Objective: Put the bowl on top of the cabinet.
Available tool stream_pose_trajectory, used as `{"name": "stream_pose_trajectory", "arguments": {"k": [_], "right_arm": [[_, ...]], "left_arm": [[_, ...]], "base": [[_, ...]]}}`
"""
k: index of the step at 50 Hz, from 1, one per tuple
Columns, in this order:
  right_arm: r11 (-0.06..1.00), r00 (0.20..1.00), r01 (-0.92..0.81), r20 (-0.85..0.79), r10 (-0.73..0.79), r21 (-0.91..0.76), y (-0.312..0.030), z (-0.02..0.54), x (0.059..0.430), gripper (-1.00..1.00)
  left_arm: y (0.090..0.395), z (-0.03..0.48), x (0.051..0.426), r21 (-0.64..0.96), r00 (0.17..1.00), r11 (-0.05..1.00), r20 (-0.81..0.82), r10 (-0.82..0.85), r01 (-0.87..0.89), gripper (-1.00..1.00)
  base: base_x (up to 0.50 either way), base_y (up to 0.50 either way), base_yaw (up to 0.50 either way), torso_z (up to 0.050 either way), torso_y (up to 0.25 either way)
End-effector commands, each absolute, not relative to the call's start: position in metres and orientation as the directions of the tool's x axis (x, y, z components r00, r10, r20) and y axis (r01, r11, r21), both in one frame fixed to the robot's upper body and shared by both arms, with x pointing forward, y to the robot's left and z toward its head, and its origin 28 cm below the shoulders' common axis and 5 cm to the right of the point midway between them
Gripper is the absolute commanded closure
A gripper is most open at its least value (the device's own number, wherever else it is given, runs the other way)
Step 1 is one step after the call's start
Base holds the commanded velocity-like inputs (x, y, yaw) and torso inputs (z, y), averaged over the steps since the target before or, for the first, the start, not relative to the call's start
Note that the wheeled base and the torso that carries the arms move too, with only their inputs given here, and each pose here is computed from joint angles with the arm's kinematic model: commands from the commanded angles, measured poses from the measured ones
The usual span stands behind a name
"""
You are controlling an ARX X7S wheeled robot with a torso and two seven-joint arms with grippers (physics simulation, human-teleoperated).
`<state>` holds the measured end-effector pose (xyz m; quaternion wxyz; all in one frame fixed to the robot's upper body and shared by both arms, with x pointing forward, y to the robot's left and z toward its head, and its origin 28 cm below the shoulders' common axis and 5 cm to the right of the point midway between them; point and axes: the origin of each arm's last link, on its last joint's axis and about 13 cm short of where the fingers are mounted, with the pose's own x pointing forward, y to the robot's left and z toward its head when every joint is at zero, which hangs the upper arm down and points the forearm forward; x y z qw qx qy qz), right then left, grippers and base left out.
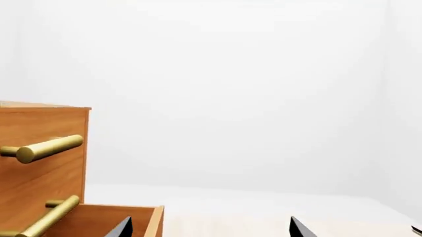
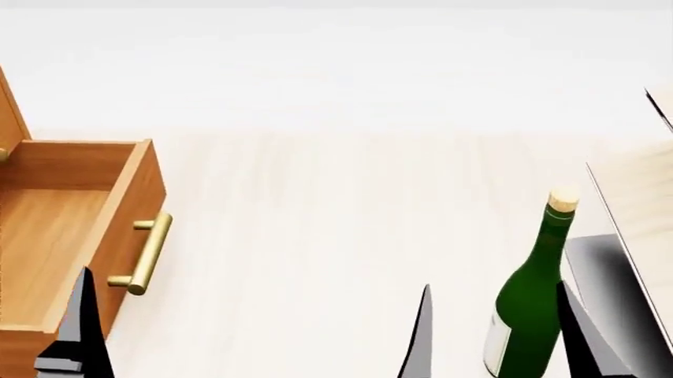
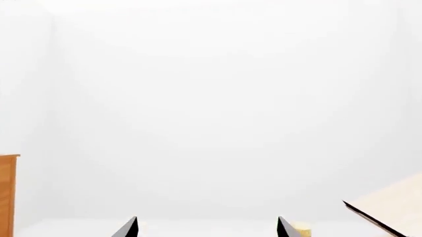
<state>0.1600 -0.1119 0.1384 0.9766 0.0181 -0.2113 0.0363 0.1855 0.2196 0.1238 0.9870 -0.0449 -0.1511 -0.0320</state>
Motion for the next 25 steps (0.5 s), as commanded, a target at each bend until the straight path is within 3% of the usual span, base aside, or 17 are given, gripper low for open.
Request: {"name": "stream_pose_trajectory", "arguments": {"k": [1, 25], "right_arm": [[0.997, 0.9, -0.071, 0.432, 0.061, 0.008, -0.1114, 0.1372, 0.159, -1.0], [0.997, 0.897, -0.076, 0.437, 0.062, 0.014, -0.1126, 0.1382, 0.1592, -1.0]], "left_arm": [[0.2205, 0.1244, 0.1856, -0.09, 0.952, 0.993, 0.302, -0.051, 0.082, -1.0], [0.2189, 0.1246, 0.1864, -0.076, 0.955, 0.992, 0.288, -0.077, 0.103, -1.0]], "base": [[0.0, 0.0, 0.0, 0.05, 0.0], [0.0, 0.0, 0.0, 0.05, 0.0]]}}
